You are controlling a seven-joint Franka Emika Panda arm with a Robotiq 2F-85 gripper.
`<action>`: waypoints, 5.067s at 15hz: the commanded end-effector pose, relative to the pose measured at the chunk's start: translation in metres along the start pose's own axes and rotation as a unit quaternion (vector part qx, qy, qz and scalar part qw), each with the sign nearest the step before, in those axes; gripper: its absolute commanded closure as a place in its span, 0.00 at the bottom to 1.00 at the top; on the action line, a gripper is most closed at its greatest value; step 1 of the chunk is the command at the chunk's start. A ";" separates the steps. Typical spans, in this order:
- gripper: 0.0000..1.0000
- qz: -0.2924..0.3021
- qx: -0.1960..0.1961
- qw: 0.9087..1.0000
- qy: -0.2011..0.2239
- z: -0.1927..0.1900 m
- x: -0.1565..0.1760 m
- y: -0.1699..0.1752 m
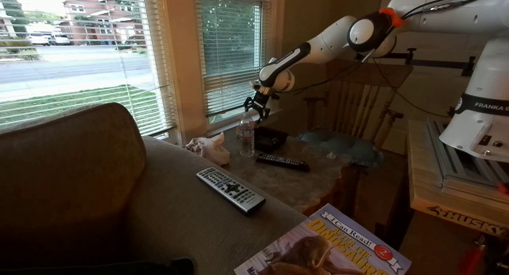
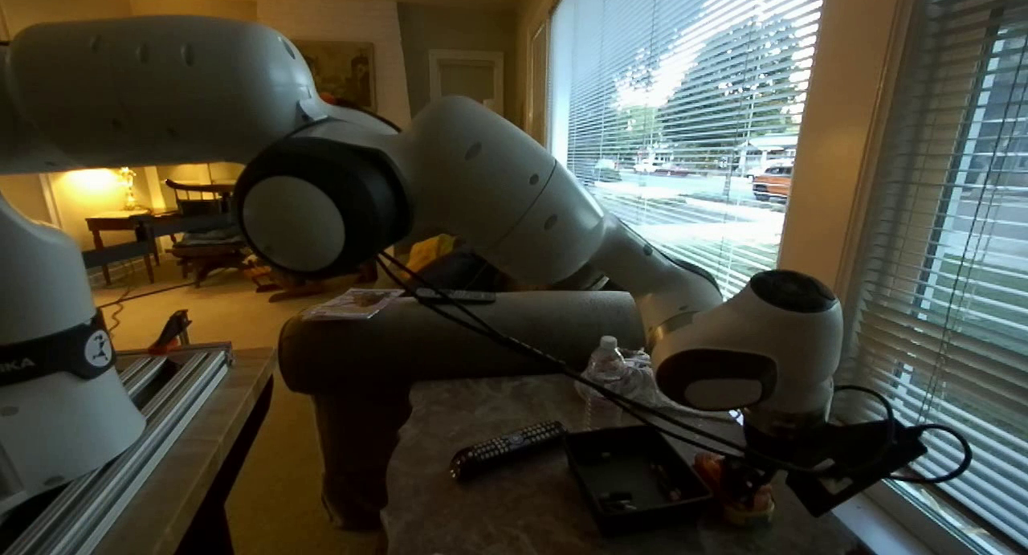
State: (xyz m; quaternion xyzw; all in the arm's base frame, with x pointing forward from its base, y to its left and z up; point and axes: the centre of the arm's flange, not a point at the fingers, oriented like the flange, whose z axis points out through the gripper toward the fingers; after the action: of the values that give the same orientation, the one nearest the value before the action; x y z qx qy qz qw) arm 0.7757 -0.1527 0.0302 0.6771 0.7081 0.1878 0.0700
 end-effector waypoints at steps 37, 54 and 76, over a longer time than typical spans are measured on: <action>0.00 0.088 0.048 0.985 0.143 0.068 -0.057 -0.001; 0.11 0.017 0.093 0.993 0.065 0.032 0.014 0.014; 0.00 -0.043 0.140 0.989 -0.018 0.033 0.040 0.038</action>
State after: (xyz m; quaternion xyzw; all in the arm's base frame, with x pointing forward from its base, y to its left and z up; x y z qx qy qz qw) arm 0.7706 -0.1171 0.0306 0.6622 0.7467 0.0608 -0.0145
